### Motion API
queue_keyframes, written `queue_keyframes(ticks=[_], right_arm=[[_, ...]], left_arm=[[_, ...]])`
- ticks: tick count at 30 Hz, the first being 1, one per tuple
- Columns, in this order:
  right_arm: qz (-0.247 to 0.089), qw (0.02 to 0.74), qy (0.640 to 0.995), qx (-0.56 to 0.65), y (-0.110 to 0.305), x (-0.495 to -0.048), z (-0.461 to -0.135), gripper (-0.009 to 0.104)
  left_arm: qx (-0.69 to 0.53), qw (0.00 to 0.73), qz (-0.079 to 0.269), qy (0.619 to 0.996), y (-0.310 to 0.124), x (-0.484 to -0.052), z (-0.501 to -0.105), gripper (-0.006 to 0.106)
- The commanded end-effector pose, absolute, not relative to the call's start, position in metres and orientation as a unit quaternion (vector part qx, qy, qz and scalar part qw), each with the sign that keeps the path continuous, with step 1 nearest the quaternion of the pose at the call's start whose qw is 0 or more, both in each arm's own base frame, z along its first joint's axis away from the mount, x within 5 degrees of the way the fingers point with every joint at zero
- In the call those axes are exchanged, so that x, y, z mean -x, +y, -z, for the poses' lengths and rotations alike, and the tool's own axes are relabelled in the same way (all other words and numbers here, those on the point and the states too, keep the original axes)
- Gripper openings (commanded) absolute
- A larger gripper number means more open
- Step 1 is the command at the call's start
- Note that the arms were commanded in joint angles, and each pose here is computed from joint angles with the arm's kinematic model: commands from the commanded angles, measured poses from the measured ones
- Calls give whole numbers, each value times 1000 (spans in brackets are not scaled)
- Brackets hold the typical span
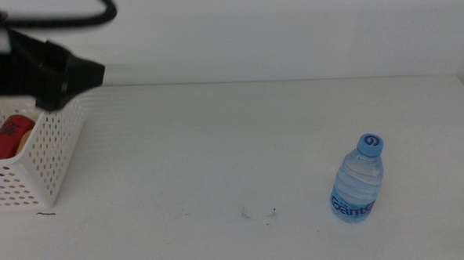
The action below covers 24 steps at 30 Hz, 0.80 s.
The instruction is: Use arms to grab the bottles and put them into the dustbin to the left of the table.
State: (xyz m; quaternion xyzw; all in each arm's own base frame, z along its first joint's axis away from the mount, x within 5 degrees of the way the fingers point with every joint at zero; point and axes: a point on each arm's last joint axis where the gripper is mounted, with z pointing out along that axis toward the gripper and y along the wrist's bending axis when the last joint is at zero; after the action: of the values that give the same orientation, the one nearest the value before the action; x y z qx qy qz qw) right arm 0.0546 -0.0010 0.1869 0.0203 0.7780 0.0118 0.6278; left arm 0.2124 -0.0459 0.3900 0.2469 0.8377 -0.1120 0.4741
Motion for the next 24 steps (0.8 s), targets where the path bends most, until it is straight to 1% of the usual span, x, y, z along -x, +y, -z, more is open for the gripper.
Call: queue_keyframes(ticks=[1, 3, 9, 11, 13, 16, 17, 18, 20, 24], right_arm=[[-6, 632, 775, -18, -1, -55, -187, 86], [-6, 632, 775, -18, -1, -55, -187, 86], [-6, 632, 775, -18, -1, -55, -187, 86], [-6, 632, 775, -18, -1, -55, -187, 86], [-6, 632, 775, -18, -1, -55, -187, 86], [-6, 632, 775, -18, -1, -55, -187, 86], [-6, 632, 775, -18, -1, -55, -187, 86], [-6, 632, 775, -18, -1, -55, -187, 86], [-6, 632, 775, -18, -1, -55, -187, 86], [-6, 632, 775, -18, -1, -55, -187, 86]], left_arm=[[-235, 508, 135, 818, -49, -190, -392, 94], [-228, 526, 142, 807, -49, -174, -393, 94], [-235, 570, 131, 777, -47, -139, -408, 94], [-242, 577, 140, 768, -48, -127, -414, 94], [-256, 566, 141, 771, -49, -119, -418, 94], [-215, 529, 146, 808, -47, -114, -419, 94], [-218, 523, 147, 811, -48, -113, -418, 94], [-222, 525, 144, 809, -50, -112, -418, 94], [-244, 540, 142, 793, -54, -108, -422, 94], [-248, 553, 161, 779, -60, -101, -426, 94]])
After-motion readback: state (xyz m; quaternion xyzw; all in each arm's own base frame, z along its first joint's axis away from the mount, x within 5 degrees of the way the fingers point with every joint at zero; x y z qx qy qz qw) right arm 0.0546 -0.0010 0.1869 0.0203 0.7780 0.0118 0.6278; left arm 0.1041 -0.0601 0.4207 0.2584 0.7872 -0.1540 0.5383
